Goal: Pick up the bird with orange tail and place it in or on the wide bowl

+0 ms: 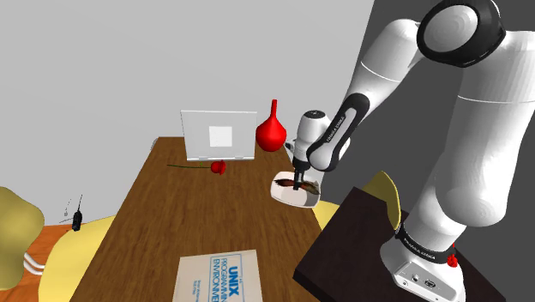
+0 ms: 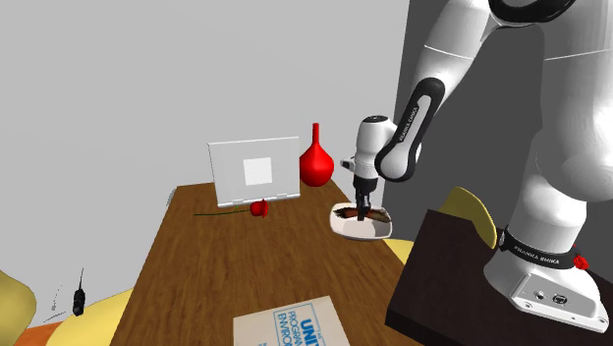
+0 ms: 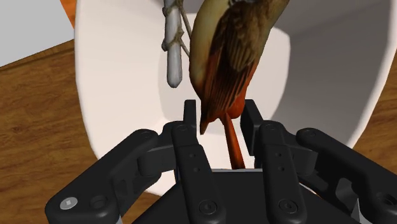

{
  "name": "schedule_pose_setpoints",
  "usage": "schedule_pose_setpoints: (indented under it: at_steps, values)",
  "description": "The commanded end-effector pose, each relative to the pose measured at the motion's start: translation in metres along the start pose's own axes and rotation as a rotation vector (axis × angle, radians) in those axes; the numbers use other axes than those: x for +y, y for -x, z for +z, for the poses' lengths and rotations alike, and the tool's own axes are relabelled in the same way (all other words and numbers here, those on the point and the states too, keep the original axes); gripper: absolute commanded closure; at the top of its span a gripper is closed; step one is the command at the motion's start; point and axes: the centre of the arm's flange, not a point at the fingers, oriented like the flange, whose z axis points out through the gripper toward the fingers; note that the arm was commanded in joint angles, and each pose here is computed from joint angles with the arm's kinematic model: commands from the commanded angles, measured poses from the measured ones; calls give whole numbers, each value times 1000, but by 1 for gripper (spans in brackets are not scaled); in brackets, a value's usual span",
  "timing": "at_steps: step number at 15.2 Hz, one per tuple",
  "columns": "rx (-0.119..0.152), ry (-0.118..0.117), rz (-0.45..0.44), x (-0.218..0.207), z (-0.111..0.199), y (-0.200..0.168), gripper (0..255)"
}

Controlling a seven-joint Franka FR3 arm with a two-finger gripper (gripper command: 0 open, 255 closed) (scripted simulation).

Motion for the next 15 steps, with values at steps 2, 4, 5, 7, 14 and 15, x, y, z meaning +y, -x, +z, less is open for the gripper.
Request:
schedule_pose_setpoints:
  at_steps: [2,4,5,7,14,15]
  values:
    - [-1,-1,1,0,2,1,255]
    - [-1,-1,1,0,2,1,255]
    - [-1,-1,1,0,2,1,255]
    - [-1,-1,1,0,2,1,0]
    - [-1,-1,1,0,-25,1,0]
    - [-1,-1,1,0,-38,1,0]
